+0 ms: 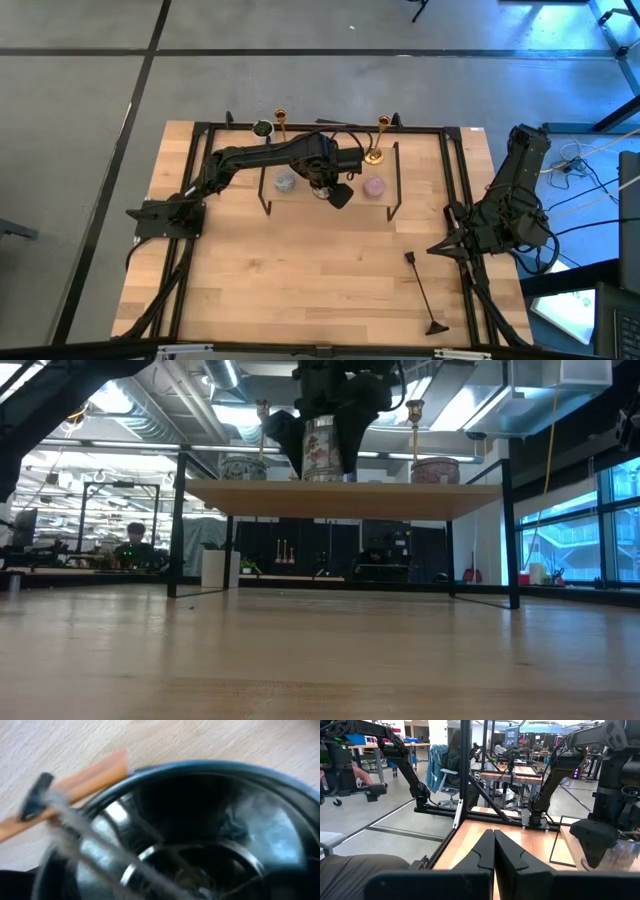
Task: Pick & Place candle stick holders
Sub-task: Put the silver scented candle on the shelf
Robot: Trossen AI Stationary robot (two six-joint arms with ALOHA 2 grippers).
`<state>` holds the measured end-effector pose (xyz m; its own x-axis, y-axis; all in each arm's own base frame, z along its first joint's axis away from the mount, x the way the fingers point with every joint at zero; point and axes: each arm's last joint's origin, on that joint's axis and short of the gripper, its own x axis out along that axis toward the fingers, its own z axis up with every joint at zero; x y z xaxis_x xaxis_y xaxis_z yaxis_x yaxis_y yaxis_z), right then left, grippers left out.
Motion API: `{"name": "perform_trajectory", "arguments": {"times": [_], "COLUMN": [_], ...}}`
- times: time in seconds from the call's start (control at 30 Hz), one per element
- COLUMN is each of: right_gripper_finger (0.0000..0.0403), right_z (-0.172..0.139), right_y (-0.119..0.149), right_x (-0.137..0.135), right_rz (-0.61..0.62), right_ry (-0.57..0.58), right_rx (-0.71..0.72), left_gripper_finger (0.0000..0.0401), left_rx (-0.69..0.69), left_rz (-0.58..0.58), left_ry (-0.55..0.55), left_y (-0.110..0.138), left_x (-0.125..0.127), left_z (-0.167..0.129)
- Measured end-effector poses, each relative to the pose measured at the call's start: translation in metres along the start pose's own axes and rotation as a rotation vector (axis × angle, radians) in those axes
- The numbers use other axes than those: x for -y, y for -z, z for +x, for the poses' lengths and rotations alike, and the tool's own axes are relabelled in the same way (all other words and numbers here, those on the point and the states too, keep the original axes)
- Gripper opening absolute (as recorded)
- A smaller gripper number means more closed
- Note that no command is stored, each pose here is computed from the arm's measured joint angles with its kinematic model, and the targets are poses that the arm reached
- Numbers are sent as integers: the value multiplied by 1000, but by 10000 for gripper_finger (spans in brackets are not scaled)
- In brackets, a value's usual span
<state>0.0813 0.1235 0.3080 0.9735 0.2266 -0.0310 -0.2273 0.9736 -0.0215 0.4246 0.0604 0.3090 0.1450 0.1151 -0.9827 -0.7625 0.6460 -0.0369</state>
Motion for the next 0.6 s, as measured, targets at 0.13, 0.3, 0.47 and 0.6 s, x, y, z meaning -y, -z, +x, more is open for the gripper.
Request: {"name": "perform_trajectory", "arguments": {"times": [0.13,0.3,0.47,0.6], "right_gripper_finger": [0,0,0,0], "right_z": [0,0,0,0], "right_y": [0,0,0,0], "right_x": [0,0,0,0], "right_rz": [0,0,0,0], "right_ry": [0,0,0,0], "right_rx": [0,0,0,0], "left_gripper_finger": [381,383,384,383], "left_rx": [17,26,19,4], "left_rz": [6,6,6,9], "left_ry": [15,21,26,30], "left_y": [-1,1,2,4], "left_x": [0,-3,-4,-4], "left_z": [-8,-14,-17,-17]}}
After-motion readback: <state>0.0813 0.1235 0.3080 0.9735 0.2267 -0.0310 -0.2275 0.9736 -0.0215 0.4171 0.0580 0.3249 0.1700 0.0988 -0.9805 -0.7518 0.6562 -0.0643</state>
